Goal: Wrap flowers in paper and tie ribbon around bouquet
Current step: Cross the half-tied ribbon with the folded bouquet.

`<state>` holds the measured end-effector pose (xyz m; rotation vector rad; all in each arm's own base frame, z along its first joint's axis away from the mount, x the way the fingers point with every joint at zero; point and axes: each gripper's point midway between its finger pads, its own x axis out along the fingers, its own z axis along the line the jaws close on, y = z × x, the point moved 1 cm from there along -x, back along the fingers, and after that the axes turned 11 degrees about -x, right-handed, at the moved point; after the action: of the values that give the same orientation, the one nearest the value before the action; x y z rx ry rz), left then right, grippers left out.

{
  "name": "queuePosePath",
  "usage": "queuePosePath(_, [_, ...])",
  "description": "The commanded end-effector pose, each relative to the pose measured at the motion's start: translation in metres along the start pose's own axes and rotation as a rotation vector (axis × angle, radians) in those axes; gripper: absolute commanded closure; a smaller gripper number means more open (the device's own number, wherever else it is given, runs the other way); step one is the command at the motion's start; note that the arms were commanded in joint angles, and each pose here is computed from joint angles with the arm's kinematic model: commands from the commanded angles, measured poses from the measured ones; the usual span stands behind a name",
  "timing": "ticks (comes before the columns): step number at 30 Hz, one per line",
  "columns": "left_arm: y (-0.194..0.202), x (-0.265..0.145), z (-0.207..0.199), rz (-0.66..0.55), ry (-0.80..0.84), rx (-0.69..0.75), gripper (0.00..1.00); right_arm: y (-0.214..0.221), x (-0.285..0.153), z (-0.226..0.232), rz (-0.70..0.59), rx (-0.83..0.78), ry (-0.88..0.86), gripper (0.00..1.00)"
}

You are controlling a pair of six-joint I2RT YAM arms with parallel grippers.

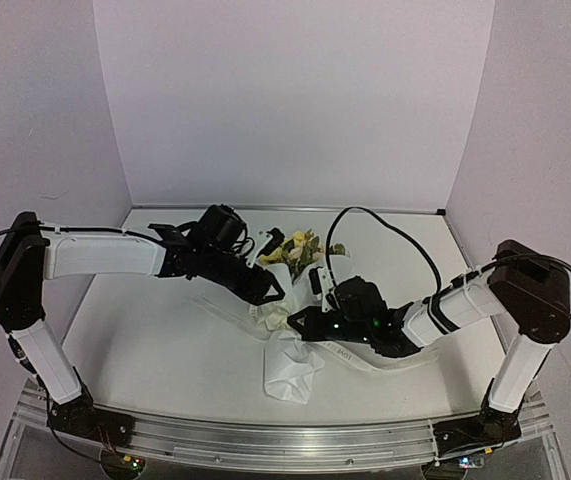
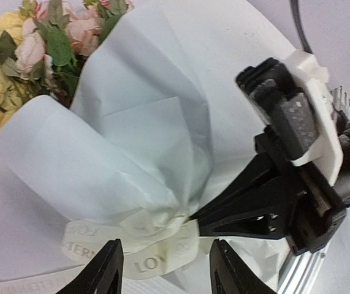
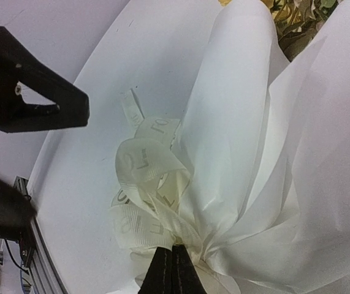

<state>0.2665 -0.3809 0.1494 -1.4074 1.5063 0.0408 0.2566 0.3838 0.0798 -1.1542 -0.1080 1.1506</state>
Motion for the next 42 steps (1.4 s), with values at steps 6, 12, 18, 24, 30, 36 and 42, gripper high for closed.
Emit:
queuePosePath(6, [0.002, -0.003, 0.035, 0.027, -0.077, 0.069, 0.61, -0.018, 0.004, 0.009, -0.052, 0.0, -0.022, 1.0])
queuePosePath(12, [-0.001, 0.005, 0.029, -0.003, -0.018, 0.191, 0.59, -0.017, 0.005, 0.009, -0.049, 0.008, -0.022, 1.0])
queuePosePath(18, [-0.002, 0.017, 0.032, 0.014, -0.017, 0.26, 0.61, -0.018, 0.005, 0.009, -0.052, 0.008, -0.021, 1.0])
queuePosePath(24, [0.001, 0.025, 0.029, 0.029, 0.026, 0.297, 0.64, -0.017, 0.005, 0.008, -0.049, 0.003, -0.019, 1.0])
queuePosePath(30, [-0.008, 0.028, 0.028, 0.002, 0.021, 0.323, 0.64, -0.017, 0.005, 0.009, -0.049, 0.001, -0.021, 1.0])
queuePosePath(36, [-0.009, 0.036, 0.03, 0.017, 0.027, 0.327, 0.68, -0.017, 0.004, 0.008, -0.047, -0.001, -0.019, 1.0])
queuePosePath(42, [-0.009, 0.038, 0.027, 0.024, 0.049, 0.334, 0.68, -0.016, 0.004, 0.008, -0.045, -0.003, -0.017, 1.0])
